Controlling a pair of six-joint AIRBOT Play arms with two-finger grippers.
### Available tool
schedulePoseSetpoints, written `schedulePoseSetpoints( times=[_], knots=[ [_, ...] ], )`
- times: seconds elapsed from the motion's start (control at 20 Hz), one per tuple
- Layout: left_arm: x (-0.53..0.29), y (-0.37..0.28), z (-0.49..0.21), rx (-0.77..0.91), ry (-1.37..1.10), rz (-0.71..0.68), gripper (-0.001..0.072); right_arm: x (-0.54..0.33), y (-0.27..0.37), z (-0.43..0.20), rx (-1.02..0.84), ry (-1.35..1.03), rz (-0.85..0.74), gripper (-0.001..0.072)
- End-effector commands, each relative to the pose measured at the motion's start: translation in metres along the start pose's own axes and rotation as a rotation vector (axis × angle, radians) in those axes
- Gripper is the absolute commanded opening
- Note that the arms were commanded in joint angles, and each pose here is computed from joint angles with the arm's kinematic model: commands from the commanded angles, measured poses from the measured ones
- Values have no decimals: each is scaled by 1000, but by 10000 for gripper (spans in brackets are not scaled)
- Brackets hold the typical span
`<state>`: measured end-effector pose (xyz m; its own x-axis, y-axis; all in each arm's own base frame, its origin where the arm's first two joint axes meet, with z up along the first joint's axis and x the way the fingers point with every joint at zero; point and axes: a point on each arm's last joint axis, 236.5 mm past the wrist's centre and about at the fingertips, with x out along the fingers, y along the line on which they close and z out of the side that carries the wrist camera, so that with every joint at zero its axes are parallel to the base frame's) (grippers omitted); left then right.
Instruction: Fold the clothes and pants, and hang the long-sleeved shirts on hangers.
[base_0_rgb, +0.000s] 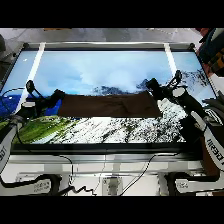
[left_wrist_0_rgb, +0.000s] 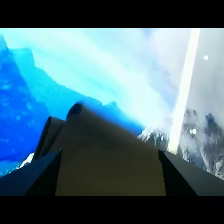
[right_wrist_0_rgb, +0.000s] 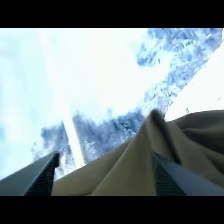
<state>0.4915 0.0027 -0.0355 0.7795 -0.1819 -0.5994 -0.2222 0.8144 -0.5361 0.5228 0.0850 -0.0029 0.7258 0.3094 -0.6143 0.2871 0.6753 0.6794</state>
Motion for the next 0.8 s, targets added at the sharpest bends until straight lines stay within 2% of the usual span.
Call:
schedulePoseSetpoints(
  times=[0.0, 0.2, 0.4, 0.6, 0.75],
  knots=[
    [-1, 1, -7, 90, 64, -17, 704, 6, -14, -13, -114, 67, -52, 643],
    [-23, 27, -9, 45, 152, -43, 694, 0, -28, -40, -136, 199, -89, 623],
    [-34, 54, -57, 20, 417, -56, 647, 0, -20, -62, -204, 264, -75, 623],
    [-21, 42, -84, -31, 527, -121, 647, 5, 0, -82, -275, 276, -43, 626],
    [-9, 25, -114, -4, 600, -145, 647, 11, 20, -95, -314, 259, -12, 625]
  ],
)
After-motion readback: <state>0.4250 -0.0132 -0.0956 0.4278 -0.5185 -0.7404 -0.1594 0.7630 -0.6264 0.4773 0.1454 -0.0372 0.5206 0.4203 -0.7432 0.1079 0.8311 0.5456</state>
